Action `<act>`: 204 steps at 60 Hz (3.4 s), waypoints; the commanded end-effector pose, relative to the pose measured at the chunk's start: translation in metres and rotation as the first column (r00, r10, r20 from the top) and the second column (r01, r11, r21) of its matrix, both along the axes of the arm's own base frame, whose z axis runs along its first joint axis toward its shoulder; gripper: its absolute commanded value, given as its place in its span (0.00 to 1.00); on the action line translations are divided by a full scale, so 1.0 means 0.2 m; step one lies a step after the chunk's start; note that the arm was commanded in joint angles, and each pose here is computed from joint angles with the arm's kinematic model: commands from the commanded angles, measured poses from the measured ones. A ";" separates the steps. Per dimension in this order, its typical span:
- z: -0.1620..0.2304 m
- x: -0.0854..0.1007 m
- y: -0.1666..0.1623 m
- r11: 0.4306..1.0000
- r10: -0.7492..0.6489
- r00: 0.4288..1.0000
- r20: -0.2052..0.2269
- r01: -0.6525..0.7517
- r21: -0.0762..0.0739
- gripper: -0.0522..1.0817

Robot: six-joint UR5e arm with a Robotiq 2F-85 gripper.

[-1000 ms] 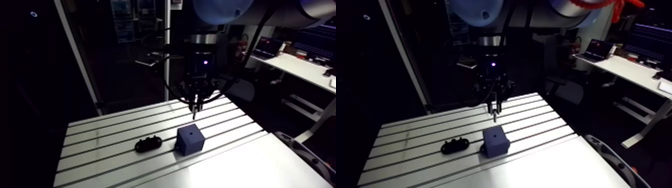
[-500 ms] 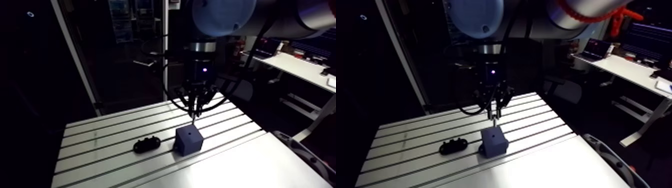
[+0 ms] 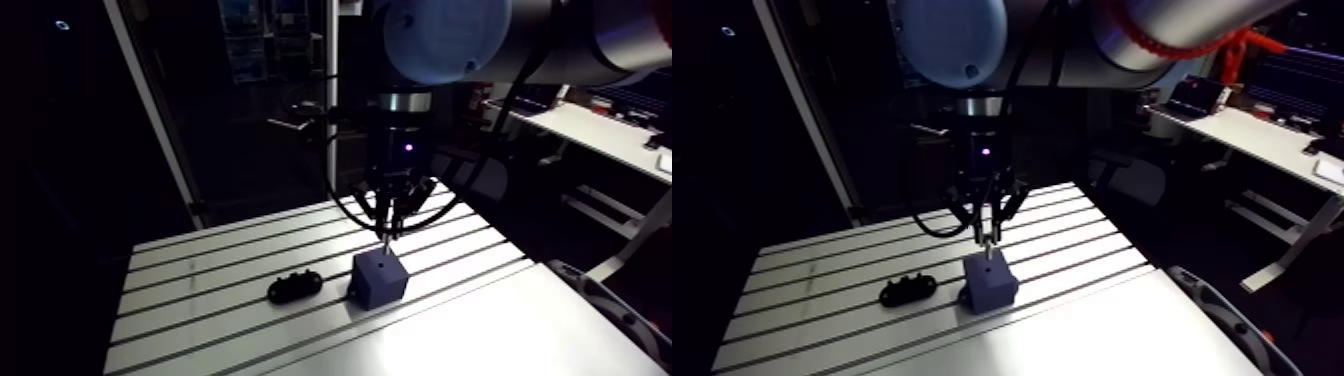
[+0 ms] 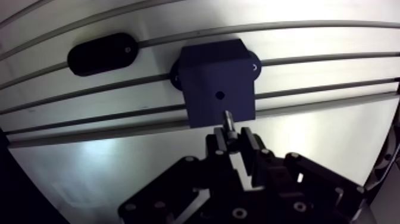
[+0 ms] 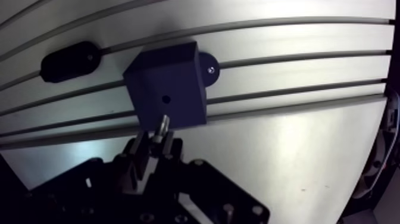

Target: Pick up the M10 bolt and insert it into the hole until fully seated.

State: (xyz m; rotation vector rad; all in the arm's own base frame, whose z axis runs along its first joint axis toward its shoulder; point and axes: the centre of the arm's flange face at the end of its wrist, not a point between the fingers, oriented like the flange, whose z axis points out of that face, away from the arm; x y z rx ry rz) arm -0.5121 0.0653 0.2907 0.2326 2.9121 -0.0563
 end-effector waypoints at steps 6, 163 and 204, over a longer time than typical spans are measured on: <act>-0.03 0.01 0.00 1.000 0.000 1.000 0.002 0.000 0.001 1.00; -0.14 -0.02 -0.01 1.000 0.003 1.000 -0.016 -0.003 0.000 1.00; -0.16 0.00 -0.02 1.000 0.004 1.000 -0.006 -0.004 -0.004 1.00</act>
